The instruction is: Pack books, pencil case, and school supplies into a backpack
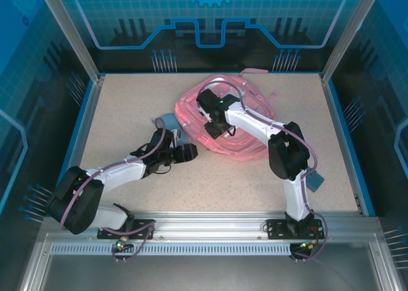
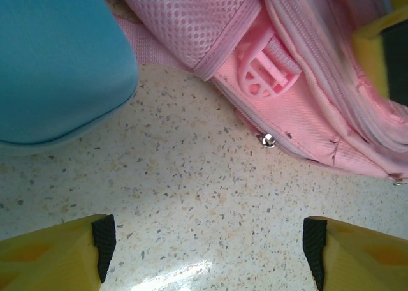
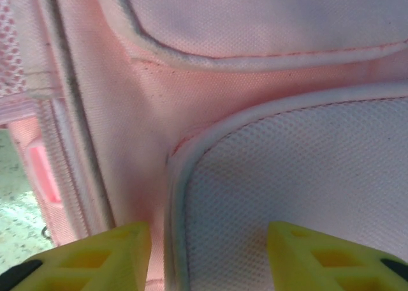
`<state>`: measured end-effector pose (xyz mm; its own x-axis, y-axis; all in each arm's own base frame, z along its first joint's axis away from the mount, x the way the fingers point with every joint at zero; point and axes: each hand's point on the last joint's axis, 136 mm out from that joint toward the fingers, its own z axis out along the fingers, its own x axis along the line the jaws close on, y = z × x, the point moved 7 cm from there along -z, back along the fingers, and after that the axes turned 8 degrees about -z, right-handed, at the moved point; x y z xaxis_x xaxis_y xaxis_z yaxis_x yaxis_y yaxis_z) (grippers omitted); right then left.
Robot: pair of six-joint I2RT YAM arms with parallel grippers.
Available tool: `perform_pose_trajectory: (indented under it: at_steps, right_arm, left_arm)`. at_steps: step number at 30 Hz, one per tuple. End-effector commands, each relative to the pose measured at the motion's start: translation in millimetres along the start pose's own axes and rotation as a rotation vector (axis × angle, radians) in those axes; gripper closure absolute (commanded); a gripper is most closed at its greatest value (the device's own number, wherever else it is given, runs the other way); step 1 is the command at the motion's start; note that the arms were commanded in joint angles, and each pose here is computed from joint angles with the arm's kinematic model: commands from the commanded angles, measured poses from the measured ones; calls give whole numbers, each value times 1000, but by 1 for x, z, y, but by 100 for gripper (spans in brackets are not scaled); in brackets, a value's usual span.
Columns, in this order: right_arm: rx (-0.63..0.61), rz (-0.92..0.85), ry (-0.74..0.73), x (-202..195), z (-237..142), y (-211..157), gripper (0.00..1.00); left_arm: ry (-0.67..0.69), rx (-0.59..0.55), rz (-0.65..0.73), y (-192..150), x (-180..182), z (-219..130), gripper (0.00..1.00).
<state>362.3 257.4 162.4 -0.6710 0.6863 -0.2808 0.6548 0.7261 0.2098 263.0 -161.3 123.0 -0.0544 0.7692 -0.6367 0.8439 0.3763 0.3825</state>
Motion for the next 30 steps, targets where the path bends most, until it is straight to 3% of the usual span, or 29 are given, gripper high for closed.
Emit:
perform_pose_trajectory:
  at_steps: [1,6,10,16,25,30]
  right_arm:
    - [74,-59,-51,-1,4,-3,56]
    - [7,-23,-70,-8,-16,7,88]
    - [-135,32,-32,-15,-57,18,98]
    - [-240,76,12,-23,-92,29,100]
    - [-277,119,40,-31,-103,34,100]
    - [-280,136,58,-33,-102,34,100]
  left_arm:
    - [-59,-1,-3,2,-5,1,21]
    - [-119,24,36,2,-10,12,23]
    - [-211,16,117,3,-18,21,27]
    - [-294,-9,250,8,-28,34,33]
    - [-325,-14,410,10,-35,53,36]
    - [-353,-9,443,10,-36,68,48]
